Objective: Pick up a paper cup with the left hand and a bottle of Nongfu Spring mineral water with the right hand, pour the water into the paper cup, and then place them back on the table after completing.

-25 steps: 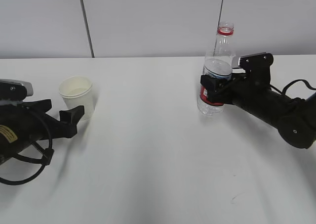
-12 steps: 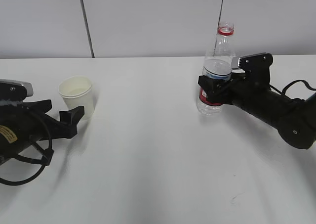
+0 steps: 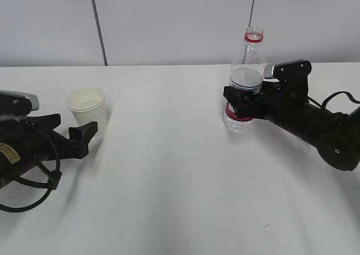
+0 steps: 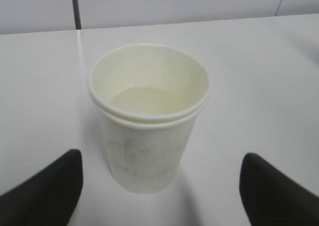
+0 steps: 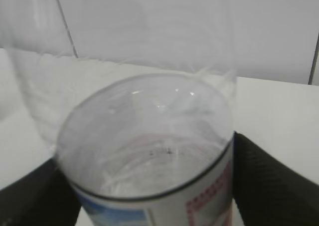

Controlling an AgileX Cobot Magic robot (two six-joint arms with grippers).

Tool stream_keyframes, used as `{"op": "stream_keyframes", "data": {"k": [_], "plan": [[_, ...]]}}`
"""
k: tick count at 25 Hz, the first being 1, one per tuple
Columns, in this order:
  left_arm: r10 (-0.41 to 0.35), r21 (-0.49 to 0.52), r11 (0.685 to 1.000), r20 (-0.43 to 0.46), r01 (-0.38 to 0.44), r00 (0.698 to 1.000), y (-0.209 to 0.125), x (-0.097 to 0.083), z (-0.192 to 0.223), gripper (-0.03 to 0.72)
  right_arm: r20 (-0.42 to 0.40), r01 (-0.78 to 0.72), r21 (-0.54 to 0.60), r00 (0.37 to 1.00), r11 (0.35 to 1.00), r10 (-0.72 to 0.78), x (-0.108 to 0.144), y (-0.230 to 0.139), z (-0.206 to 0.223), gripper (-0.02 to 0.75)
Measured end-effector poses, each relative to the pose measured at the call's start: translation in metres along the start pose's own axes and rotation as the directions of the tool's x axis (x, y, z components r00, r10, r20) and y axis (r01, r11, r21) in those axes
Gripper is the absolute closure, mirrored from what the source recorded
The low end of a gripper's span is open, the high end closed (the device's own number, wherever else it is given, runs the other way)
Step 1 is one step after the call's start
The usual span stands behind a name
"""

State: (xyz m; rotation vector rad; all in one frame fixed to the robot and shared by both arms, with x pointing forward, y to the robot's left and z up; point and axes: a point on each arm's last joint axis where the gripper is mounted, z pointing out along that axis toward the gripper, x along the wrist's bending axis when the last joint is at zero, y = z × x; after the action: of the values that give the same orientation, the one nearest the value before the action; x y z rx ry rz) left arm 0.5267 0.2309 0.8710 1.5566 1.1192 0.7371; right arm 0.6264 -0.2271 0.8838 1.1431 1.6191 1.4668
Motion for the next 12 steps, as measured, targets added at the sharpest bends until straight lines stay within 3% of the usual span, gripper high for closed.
{"op": "stream_keyframes", "data": {"k": [12], "plan": [[0.003, -0.004, 1.0, 0.003, -0.003, 1.0, 0.002, 0.0, -0.001, 0.102, 0.001, -0.007, 0.043, 1.0, 0.999, 0.007, 0.009, 0.0, -0.028, 0.106]]}}
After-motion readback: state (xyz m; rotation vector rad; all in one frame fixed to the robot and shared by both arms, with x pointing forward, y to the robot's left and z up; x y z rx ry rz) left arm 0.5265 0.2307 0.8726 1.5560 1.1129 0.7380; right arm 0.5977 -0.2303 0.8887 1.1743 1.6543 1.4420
